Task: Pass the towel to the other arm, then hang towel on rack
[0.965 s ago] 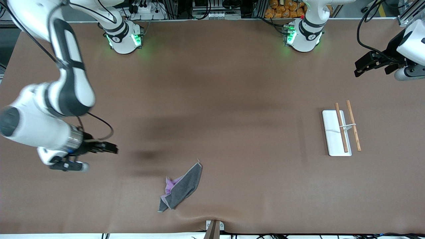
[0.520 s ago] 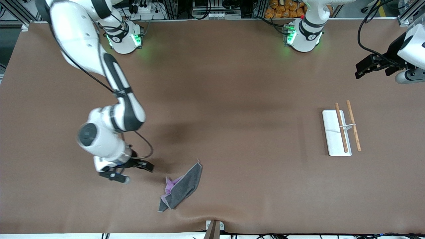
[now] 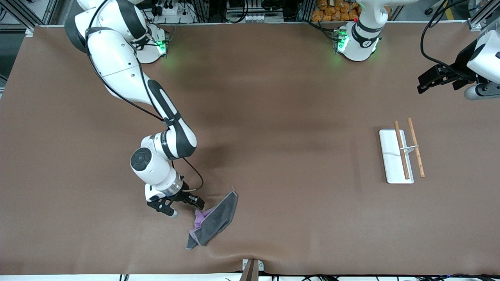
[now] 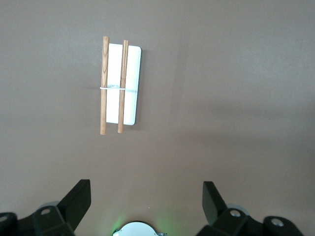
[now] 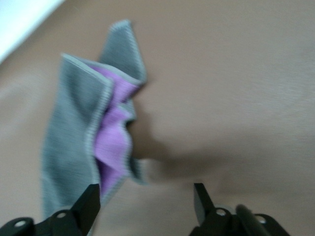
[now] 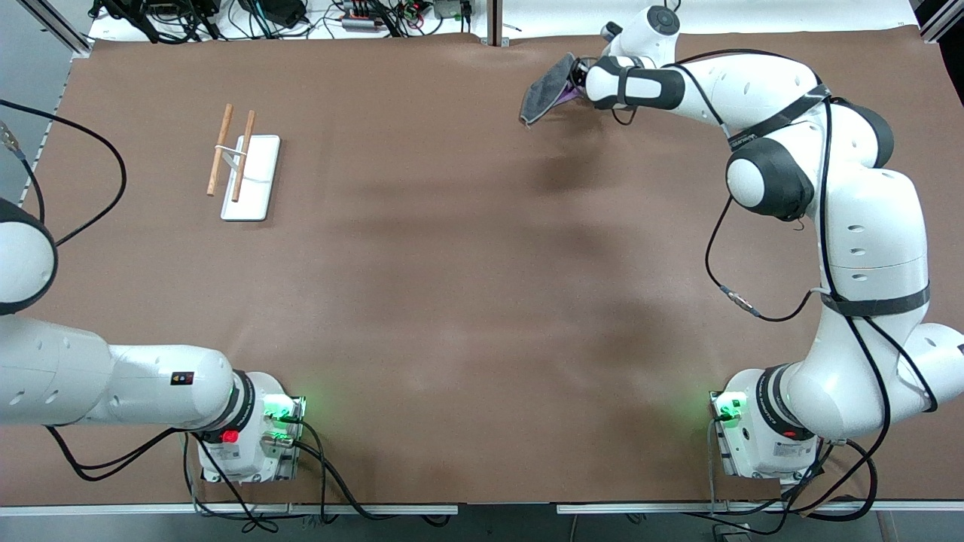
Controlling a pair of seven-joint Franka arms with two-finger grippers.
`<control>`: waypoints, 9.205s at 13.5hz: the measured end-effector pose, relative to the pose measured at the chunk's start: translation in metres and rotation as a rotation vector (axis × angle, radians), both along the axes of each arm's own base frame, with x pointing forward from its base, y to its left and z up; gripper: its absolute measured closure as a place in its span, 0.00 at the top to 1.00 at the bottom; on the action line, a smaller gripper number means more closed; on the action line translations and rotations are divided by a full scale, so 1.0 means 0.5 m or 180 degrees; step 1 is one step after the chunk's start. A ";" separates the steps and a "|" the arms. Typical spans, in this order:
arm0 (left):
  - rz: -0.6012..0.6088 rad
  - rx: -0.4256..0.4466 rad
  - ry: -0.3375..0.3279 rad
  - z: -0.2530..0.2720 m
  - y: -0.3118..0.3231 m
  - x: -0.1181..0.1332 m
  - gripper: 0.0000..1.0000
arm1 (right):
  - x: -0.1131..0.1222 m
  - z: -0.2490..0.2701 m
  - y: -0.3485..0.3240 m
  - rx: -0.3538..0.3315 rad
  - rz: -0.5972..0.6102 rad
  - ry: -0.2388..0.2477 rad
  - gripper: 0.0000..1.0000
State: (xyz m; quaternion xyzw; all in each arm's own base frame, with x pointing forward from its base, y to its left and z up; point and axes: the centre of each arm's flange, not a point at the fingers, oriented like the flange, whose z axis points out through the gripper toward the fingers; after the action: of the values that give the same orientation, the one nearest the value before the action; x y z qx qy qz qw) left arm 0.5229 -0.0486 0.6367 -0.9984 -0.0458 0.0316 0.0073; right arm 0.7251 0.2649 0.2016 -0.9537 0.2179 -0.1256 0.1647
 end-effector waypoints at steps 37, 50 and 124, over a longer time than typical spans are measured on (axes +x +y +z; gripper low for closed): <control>0.0000 -0.0001 0.0044 -0.014 0.008 0.008 1.00 | -0.081 0.411 0.364 0.2240 -0.1951 0.1136 0.01; 0.0911 -0.1040 0.0109 -0.059 -0.086 0.102 1.00 | -0.168 0.754 0.370 0.3551 -0.2649 0.2772 0.01; 0.1354 -0.0875 0.0477 -0.421 0.303 0.208 0.02 | -0.020 0.526 -0.032 0.0414 0.0309 0.0701 1.00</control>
State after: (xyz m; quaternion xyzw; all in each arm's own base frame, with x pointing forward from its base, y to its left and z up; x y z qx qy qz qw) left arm 0.6267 0.1027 0.4262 -0.9528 -0.2493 0.1123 -0.1318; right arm 0.7149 0.2490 0.4648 -0.9585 0.1960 0.0025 0.2072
